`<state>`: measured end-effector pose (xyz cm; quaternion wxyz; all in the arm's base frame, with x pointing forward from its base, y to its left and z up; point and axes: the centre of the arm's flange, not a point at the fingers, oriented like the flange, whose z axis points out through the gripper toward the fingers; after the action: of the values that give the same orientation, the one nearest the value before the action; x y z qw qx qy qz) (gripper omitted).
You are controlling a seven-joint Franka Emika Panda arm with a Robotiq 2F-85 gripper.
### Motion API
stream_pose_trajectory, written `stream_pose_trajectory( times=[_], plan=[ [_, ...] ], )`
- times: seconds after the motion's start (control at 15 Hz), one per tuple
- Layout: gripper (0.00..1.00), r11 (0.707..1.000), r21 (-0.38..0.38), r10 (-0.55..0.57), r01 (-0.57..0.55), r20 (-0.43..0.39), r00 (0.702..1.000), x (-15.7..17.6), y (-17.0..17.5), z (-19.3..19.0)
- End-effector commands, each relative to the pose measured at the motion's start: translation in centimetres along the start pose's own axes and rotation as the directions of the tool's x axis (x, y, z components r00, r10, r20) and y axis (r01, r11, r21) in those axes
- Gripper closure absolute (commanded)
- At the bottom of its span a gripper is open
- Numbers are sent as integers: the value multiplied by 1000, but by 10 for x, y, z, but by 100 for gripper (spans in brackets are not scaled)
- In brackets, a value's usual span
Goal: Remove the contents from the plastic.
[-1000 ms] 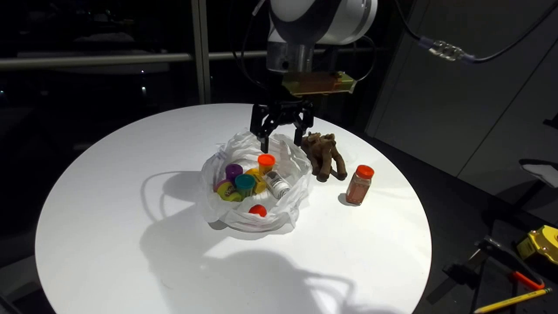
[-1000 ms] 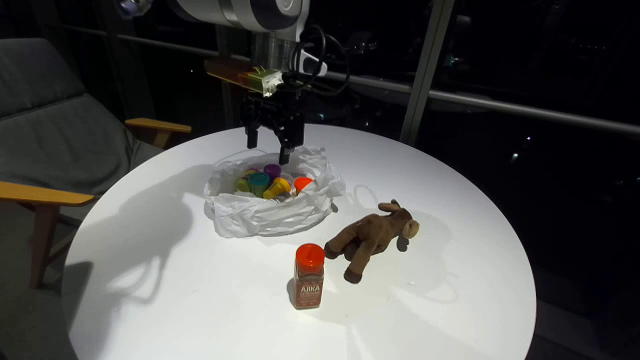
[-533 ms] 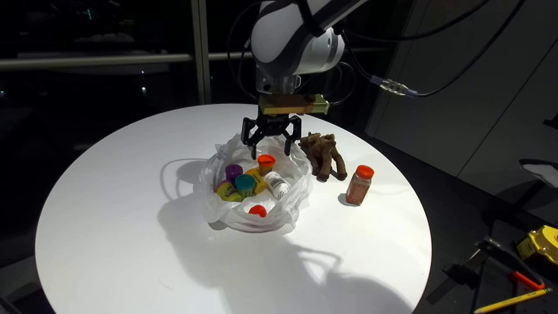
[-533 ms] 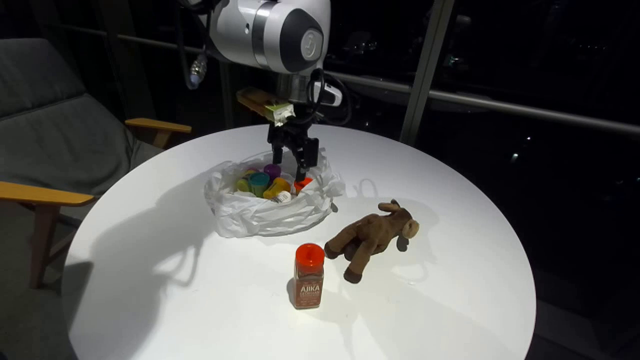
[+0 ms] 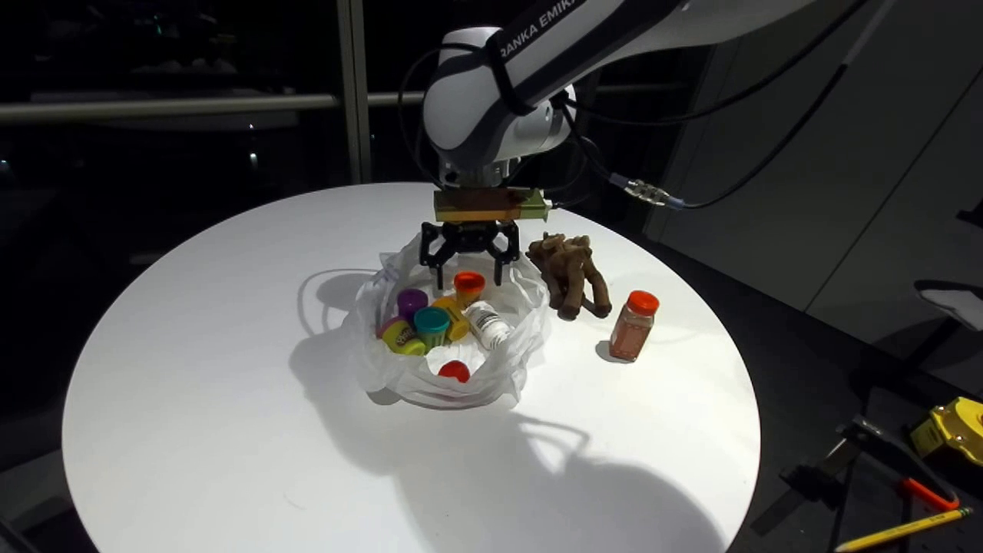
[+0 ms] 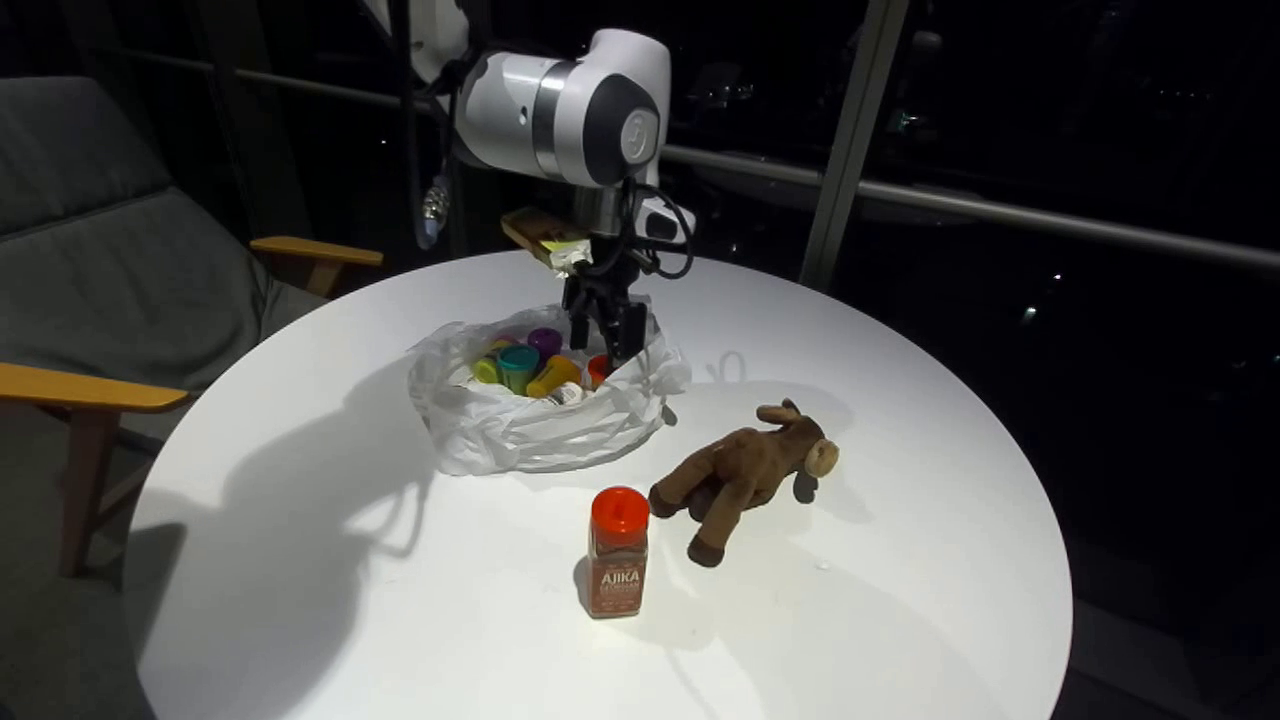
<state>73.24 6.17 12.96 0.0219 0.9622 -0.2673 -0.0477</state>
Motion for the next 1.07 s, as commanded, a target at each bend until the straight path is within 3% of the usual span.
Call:
stream_pose_trajectory(
  times=[0.0,0.07,0.13,0.27,0.53,0.6,0.8,1.0],
  plan=[
    [0,996,-18,91,-90,5,996,28,-14,-1],
    [0,994,-23,106,-106,8,994,31,-14,1],
    [25,993,-26,119,-119,8,993,33,-13,2],
    [34,991,-27,134,-134,15,991,35,-15,4],
    [67,989,-23,146,-146,24,989,35,-17,5],
    [71,989,-18,147,-146,28,989,34,-17,2],
    [72,989,1,150,-150,29,988,24,-7,-19],
    [72,994,30,108,-108,7,994,-10,16,-65]
  ],
)
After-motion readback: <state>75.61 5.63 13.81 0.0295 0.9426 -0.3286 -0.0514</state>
